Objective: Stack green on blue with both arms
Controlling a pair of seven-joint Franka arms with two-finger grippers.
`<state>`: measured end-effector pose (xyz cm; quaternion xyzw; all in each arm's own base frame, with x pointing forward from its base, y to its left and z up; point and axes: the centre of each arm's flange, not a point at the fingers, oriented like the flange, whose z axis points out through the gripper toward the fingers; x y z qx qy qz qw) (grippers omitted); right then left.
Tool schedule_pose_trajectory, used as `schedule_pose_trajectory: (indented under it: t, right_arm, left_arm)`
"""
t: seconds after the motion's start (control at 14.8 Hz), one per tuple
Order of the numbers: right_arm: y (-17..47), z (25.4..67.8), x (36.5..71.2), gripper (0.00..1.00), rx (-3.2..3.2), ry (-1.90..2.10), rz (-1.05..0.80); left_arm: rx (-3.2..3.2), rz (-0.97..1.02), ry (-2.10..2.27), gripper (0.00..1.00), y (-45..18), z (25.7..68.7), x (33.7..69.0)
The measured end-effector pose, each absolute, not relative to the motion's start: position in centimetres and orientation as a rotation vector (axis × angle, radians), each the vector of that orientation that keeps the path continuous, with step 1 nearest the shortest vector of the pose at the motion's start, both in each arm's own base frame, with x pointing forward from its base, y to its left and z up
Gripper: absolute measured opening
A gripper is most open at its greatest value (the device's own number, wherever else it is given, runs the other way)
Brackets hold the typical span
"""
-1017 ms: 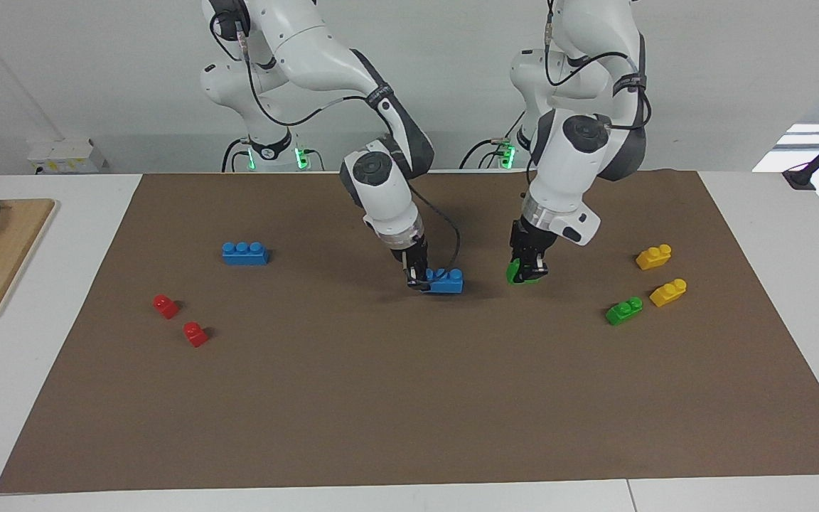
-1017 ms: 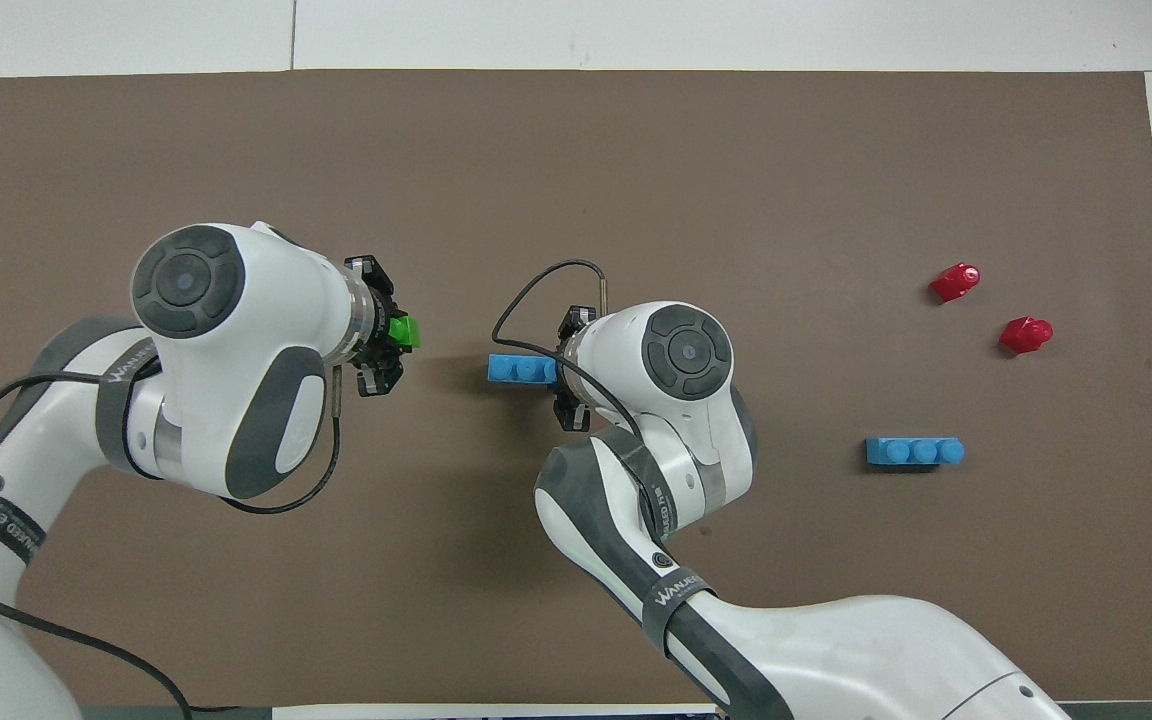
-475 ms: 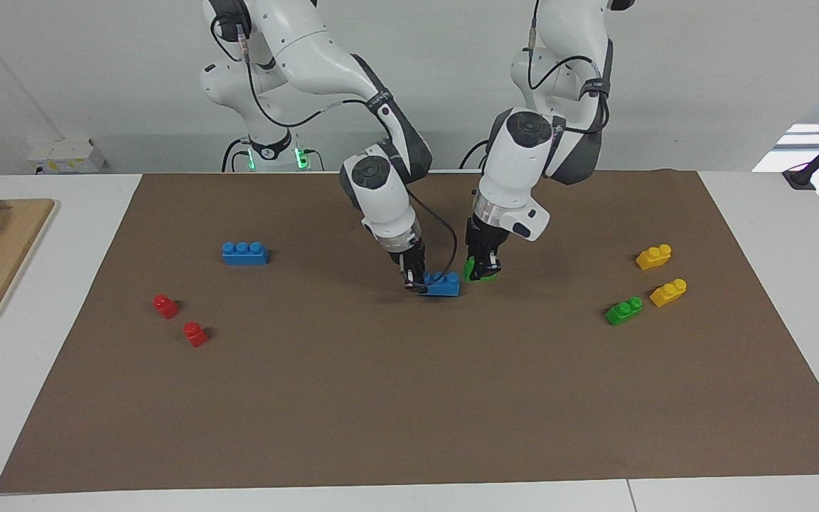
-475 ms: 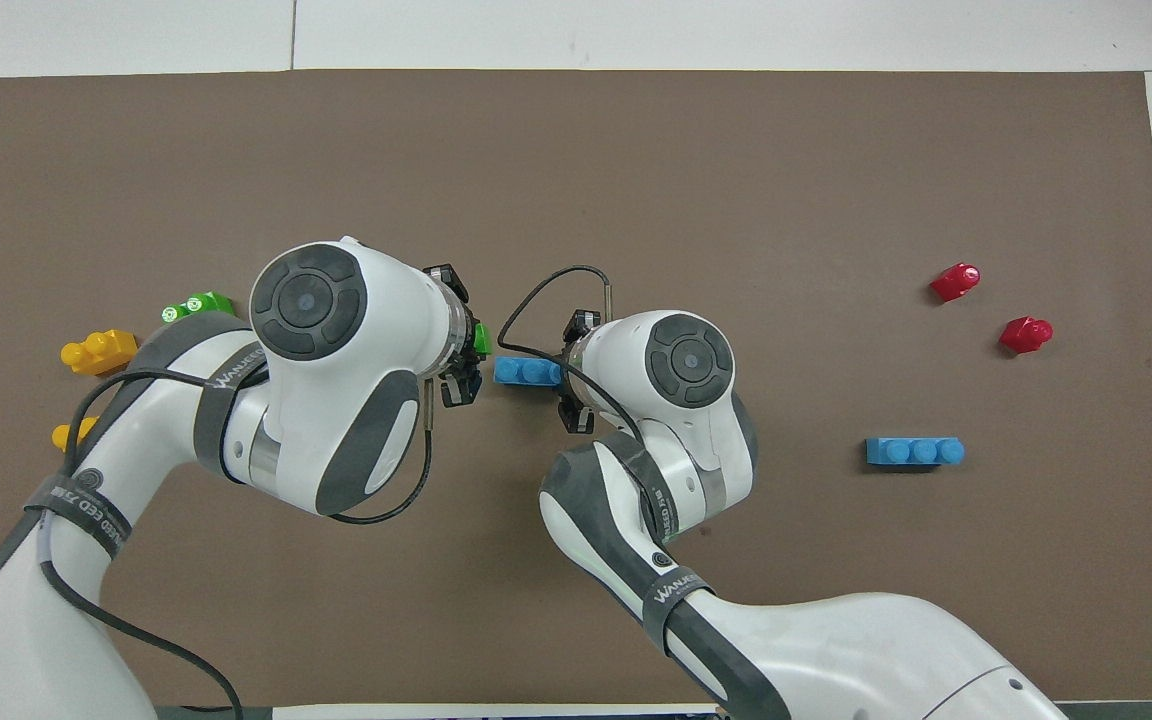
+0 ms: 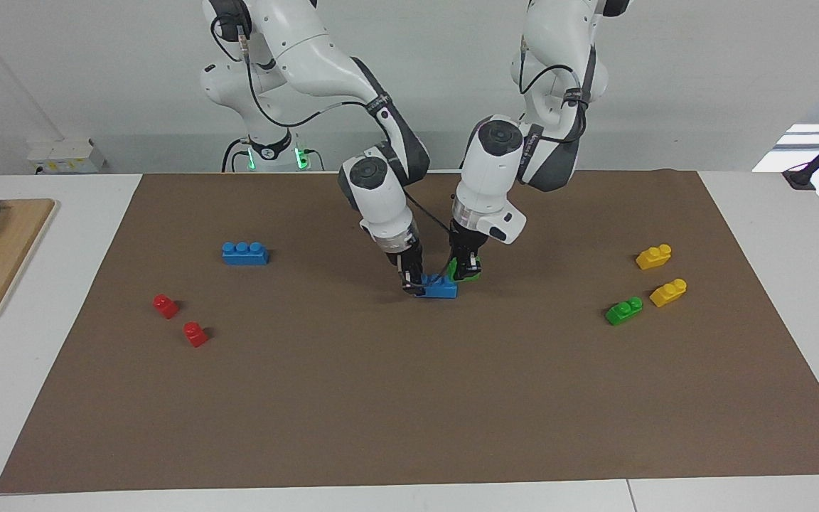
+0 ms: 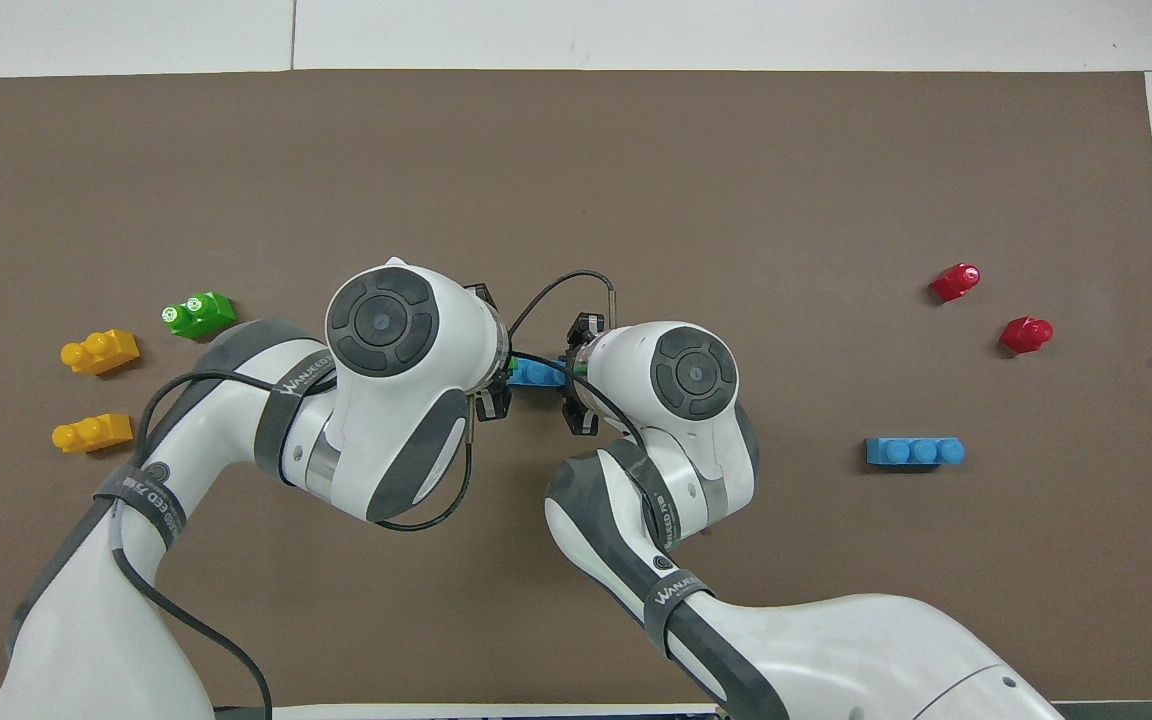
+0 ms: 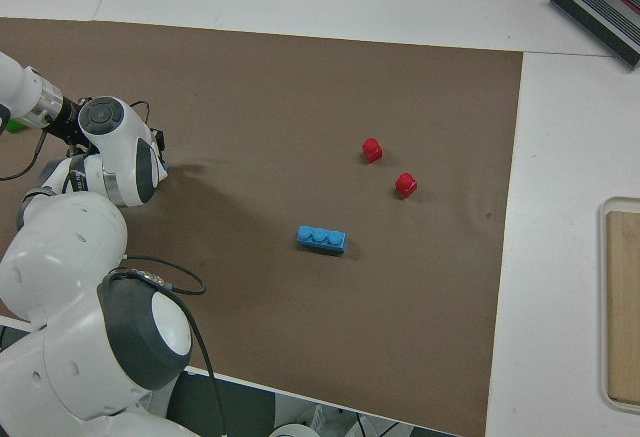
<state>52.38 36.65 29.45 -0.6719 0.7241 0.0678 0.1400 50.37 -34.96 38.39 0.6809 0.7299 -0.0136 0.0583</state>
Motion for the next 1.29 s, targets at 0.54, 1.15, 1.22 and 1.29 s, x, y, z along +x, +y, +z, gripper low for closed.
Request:
schedule_pose_trajectory:
  t: [0.54, 1.15, 1.22, 1.29]
  right_arm:
    - [36.7, 29.4, 52.4, 0.34, -1.947, 2.086, 0.195]
    - [36.7, 29.4, 52.4, 0.34, -1.948, 2.084, 0.194]
    - [36.7, 29.4, 52.4, 0.34, -1.948, 2.084, 0.194]
    - [36.7, 29.4, 52.4, 0.34, -1.948, 2.084, 0.194]
  left_arm:
    - [2.023, -0.026, 2.209, 0.34, -37.3, 37.2, 50.0]
    - [2.059, -0.019, 2.182, 0.34, -38.2, 36.8, 49.5]
    - [2.063, -0.019, 2.178, 0.34, -38.2, 36.8, 49.5]
    - [2.066, -0.018, 2.176, 0.34, -38.2, 36.8, 49.5]
